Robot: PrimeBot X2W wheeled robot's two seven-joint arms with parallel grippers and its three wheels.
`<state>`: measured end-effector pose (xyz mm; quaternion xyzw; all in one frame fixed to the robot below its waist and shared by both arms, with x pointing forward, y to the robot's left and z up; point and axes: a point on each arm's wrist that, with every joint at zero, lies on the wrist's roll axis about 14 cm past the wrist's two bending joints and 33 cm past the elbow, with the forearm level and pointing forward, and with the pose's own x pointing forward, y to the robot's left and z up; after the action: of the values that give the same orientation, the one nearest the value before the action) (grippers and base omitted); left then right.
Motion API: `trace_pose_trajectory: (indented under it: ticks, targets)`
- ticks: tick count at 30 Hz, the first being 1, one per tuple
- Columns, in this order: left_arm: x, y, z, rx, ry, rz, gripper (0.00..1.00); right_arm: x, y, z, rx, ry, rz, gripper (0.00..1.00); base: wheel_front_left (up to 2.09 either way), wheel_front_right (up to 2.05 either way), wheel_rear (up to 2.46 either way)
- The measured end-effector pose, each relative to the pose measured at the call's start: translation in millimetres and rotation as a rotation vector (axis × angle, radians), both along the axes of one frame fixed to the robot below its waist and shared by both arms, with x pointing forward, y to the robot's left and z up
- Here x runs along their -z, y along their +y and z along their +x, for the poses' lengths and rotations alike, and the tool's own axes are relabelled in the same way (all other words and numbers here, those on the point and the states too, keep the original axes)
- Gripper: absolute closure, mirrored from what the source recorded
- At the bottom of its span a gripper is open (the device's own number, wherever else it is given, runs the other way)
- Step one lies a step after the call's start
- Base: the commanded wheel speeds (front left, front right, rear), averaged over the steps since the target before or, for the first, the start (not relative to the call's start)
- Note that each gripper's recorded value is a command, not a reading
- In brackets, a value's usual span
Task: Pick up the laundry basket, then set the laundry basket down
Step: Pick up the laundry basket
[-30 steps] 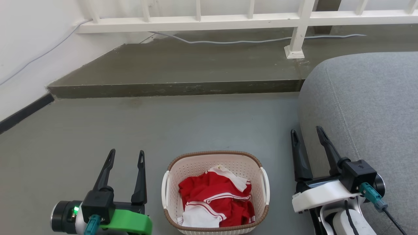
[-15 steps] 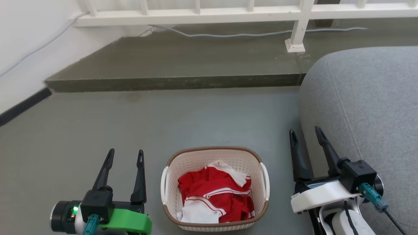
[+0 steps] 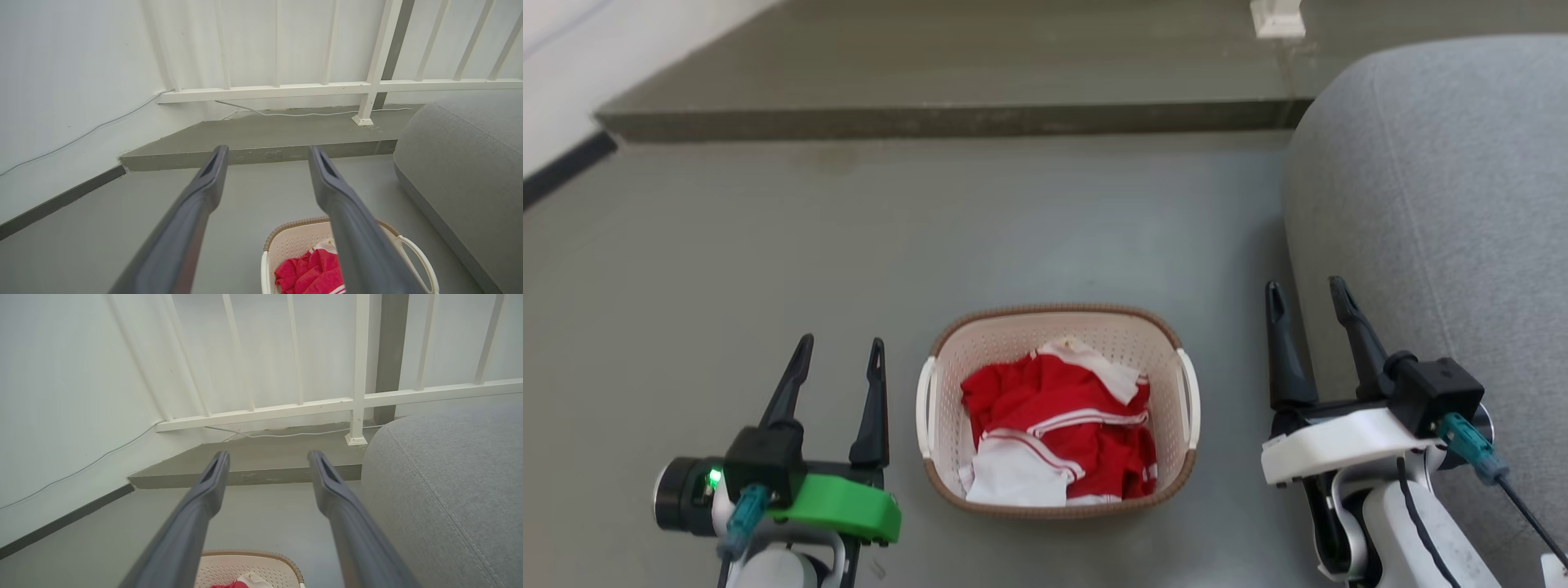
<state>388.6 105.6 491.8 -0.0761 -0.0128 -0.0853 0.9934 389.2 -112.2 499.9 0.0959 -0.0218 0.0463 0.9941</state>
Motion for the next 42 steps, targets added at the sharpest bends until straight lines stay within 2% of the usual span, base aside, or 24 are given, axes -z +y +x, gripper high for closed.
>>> trace_pose_trajectory:
  ticks: [13, 22, 32, 42]
  targets:
    - [72.5, -3.2, 46.8, 0.034, 0.184, 0.038, 0.0, 85.1, -2.0, 39.7, -0.019, 0.221, -0.037, 0.0, 0.0, 0.0, 0.0]
    - [148.8, 1.2, 61.4, 0.035, 0.402, 0.041, 0.0, 150.9, -8.9, 67.8, -0.006, 0.379, -0.057, 0.0, 0.0, 0.0, 0.0]
    - [200.2, -5.3, 86.2, 0.066, 0.508, 0.052, 0.0, 215.3, -5.0, 83.9, -0.026, 0.528, -0.051, 0.0, 0.0, 0.0, 0.0]
    - [251.5, -17.7, 103.6, 0.116, 0.593, 0.061, 0.0, 265.2, 2.9, 101.9, -0.054, 0.608, -0.045, 0.0, 0.0, 0.0, 0.0]
